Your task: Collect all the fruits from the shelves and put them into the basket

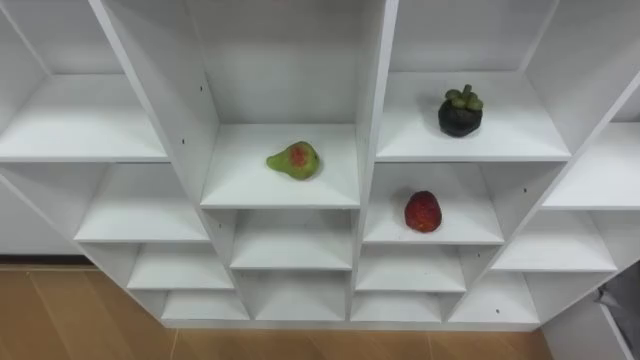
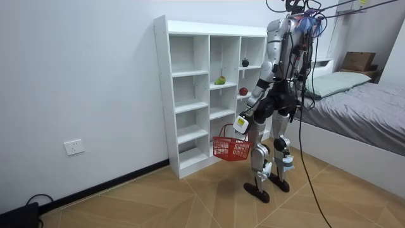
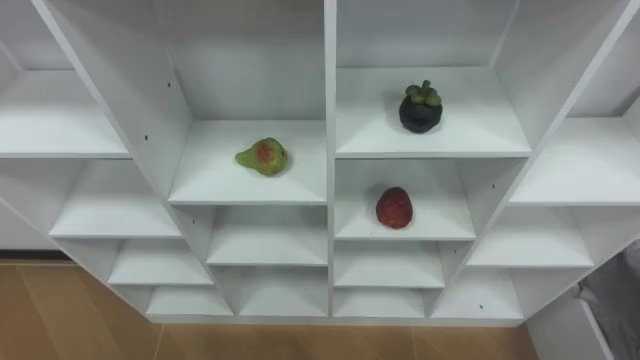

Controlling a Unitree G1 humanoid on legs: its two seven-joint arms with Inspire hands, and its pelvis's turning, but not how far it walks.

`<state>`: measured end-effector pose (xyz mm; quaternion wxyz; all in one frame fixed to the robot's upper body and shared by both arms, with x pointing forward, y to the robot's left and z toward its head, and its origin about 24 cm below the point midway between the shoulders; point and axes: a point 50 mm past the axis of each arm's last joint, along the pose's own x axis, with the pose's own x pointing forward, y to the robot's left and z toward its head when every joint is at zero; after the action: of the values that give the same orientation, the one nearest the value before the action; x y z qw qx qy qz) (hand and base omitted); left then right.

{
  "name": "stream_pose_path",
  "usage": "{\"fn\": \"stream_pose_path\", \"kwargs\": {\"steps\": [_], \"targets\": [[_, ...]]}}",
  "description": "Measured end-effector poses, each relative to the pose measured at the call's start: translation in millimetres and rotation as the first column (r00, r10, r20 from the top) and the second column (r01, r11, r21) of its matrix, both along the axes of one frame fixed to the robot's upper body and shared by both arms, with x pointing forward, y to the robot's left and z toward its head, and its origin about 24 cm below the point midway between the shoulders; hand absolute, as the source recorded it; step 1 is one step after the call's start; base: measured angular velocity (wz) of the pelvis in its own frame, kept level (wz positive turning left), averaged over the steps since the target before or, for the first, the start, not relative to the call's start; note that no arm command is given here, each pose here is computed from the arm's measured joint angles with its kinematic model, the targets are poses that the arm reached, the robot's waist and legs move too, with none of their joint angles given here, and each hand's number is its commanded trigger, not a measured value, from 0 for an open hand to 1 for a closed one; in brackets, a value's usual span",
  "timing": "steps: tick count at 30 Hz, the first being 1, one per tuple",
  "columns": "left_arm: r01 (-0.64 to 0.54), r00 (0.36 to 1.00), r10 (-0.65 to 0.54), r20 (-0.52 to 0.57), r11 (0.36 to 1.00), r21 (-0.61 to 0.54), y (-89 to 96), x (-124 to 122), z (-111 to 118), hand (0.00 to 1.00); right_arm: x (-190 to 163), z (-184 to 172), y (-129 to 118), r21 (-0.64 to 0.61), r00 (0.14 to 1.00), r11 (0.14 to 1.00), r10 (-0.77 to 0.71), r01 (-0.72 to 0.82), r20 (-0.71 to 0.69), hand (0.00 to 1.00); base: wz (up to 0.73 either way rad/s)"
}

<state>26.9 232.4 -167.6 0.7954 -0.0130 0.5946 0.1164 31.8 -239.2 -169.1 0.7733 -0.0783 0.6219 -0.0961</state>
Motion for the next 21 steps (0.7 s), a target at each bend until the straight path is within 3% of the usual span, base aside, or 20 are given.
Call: {"fn": "stream_pose_path", "kwargs": {"steps": [21], "targets": [[-0.010, 1.000, 0.010, 0.009, 1.000, 0.025, -1.3, 2.0, 0.0, 1.00, 3.3, 0.8, -0.3, -0.019, 1.000, 1.000, 0.001, -0.001, 0.024, 0.00, 0.00]]}}
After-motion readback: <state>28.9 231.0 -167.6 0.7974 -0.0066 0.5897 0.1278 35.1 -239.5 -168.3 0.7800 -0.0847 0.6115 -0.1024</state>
